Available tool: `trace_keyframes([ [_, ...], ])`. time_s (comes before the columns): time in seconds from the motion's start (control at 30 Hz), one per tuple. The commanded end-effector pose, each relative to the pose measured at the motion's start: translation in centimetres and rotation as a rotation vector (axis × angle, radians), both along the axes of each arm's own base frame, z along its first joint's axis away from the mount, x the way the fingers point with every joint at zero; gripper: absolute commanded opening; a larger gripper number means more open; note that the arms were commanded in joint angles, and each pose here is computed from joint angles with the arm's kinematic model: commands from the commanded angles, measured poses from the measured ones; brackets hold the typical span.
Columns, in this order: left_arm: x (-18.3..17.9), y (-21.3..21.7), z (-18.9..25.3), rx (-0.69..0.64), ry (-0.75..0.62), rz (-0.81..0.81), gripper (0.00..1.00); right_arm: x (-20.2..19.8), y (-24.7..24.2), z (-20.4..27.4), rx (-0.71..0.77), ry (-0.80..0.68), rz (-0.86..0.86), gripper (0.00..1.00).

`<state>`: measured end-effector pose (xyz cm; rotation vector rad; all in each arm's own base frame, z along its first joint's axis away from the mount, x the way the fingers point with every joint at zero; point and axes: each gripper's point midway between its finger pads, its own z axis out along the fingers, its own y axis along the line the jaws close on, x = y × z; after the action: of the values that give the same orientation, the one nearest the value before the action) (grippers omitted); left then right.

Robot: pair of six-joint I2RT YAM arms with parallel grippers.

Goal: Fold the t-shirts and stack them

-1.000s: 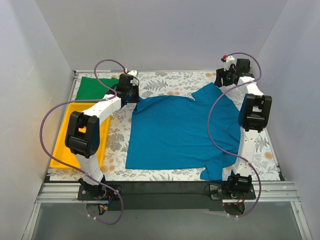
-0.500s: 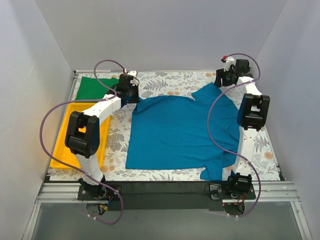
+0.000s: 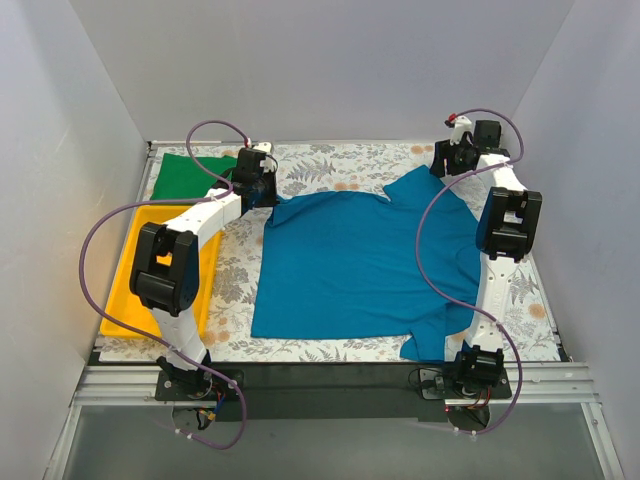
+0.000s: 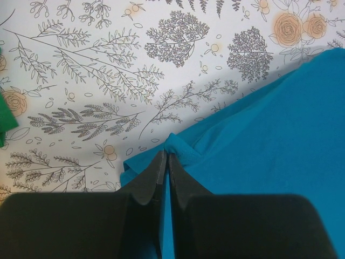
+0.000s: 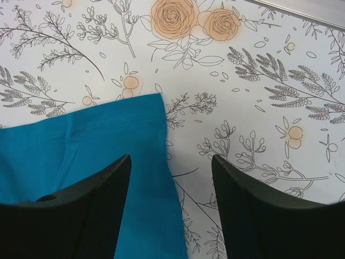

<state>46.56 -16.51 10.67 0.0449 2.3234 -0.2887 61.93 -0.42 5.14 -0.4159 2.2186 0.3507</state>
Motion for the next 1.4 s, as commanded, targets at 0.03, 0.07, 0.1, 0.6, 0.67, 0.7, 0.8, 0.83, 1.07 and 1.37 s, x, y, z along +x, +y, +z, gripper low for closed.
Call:
trace_keyframes([
  [0.03, -0.2, 0.5, 2.4, -0.015, -0.045, 0.01, 0.0, 0.3, -0.3, 1.5, -0.023, -0.026, 0.024, 0.68],
  [0.07, -0.3, 0.4, 2.5, -0.016, -0.045, 0.009, 0.0, 0.2, -0.5, 1.5, -0.037, -0.028, 0.024, 0.68],
  [0.1, -0.3, 0.5, 2.4, -0.016, -0.043, 0.011, 0.0, 0.2, -0.5, 1.6, -0.047, -0.03, 0.026, 0.68],
  [0.6, -0.3, 0.4, 2.2, -0.021, -0.037, 0.007, 0.0, -0.4, -2.2, -0.4, -0.178, -0.004, 0.06, 0.68],
  [0.67, -0.3, 0.3, 2.3, -0.023, -0.038, 0.006, 0.0, -0.5, -2.3, -0.7, -0.186, 0.001, 0.066, 0.68],
  [0.7, -0.3, 0.3, 2.3, -0.023, -0.038, 0.006, 0.0, -0.5, -2.3, -0.8, -0.19, 0.0, 0.07, 0.68],
  [0.8, -0.3, 0.3, 2.1, -0.022, -0.033, 0.005, 0.0, -0.5, -2.3, -1.1, -0.194, 0.005, 0.071, 0.68],
  [0.83, -0.3, 0.3, 2.1, -0.023, -0.034, 0.005, 0.0, -0.5, -2.4, -1.0, -0.194, 0.007, 0.072, 0.68],
  [1.07, -0.3, 0.3, 2.3, -0.026, -0.037, 0.004, 0.0, -0.1, -2.7, -1.3, -0.199, 0.016, 0.052, 0.68],
  [1.37, -0.4, 0.3, 2.4, -0.025, -0.038, 0.001, 0.0, -1.1, -1.4, -2.6, -0.155, 0.069, 0.114, 0.66],
])
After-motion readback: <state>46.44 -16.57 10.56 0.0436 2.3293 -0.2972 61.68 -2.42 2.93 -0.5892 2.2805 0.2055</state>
